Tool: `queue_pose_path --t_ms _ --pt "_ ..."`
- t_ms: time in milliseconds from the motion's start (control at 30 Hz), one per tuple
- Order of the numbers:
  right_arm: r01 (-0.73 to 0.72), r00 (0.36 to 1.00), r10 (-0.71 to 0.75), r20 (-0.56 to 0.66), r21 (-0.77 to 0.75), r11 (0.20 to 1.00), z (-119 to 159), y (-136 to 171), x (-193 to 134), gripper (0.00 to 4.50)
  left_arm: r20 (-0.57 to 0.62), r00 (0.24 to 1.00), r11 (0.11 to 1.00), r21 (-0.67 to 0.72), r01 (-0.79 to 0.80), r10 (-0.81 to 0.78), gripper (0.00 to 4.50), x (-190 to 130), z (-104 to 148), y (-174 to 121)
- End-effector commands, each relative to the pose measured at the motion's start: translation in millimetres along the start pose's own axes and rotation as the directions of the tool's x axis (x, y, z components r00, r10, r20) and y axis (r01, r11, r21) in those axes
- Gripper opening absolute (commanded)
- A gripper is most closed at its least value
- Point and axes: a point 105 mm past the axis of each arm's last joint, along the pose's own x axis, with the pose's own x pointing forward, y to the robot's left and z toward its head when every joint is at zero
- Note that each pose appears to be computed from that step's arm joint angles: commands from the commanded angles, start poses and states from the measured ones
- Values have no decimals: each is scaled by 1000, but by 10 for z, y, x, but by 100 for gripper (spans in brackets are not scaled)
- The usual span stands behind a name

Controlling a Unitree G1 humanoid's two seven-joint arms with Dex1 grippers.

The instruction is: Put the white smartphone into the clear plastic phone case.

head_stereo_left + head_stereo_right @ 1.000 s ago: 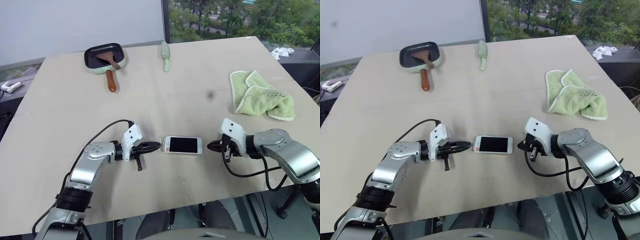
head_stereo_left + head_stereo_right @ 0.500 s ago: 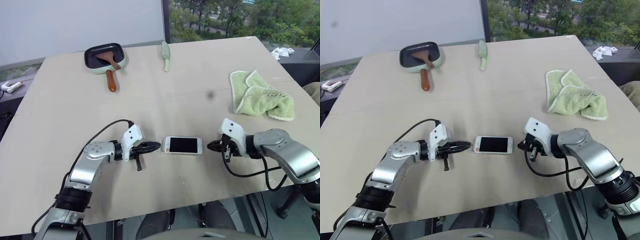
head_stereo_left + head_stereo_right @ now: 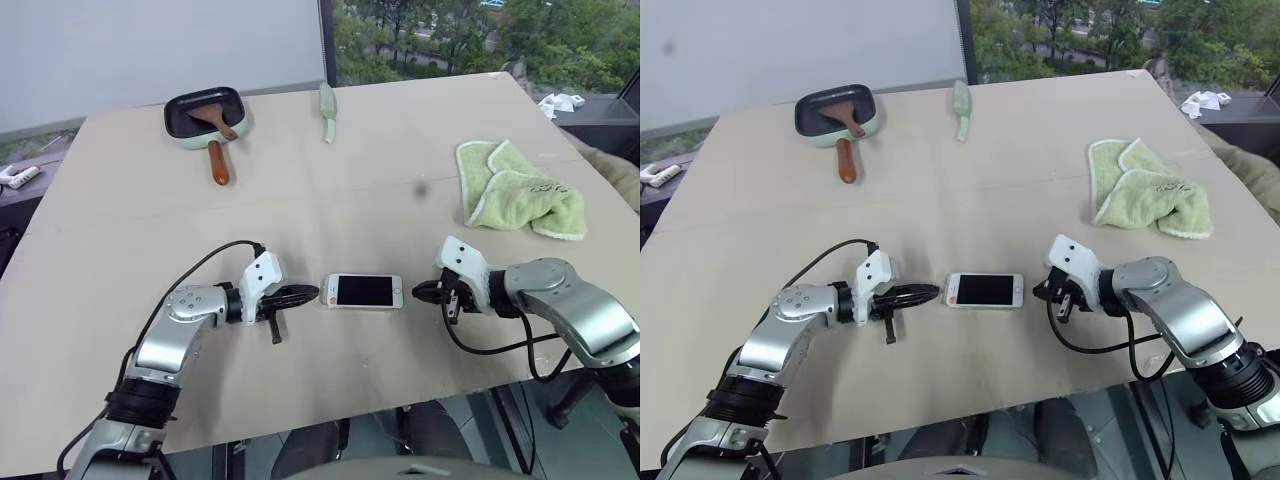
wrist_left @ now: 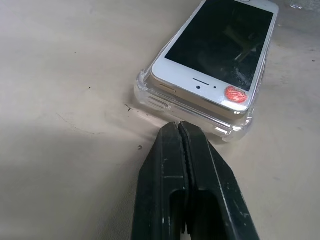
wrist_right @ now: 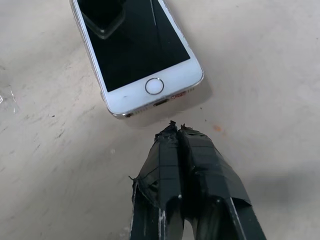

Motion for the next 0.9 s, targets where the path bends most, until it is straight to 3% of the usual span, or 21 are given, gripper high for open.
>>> queue_pose_path --t_ms 33,267,900 --pt "8 1000 -7 27 -37 999 105 2 -40 3 -34 999 999 -12 -30 30 0 -93 -70 28" --pt "5 1000 -4 30 -38 999 118 3 -34 3 18 999 999 -10 -49 50 0 -68 23 50" --pt "-2 1000 3 25 -43 999 118 2 -34 3 10 998 998 0 -64 64 0 -85 41 42"
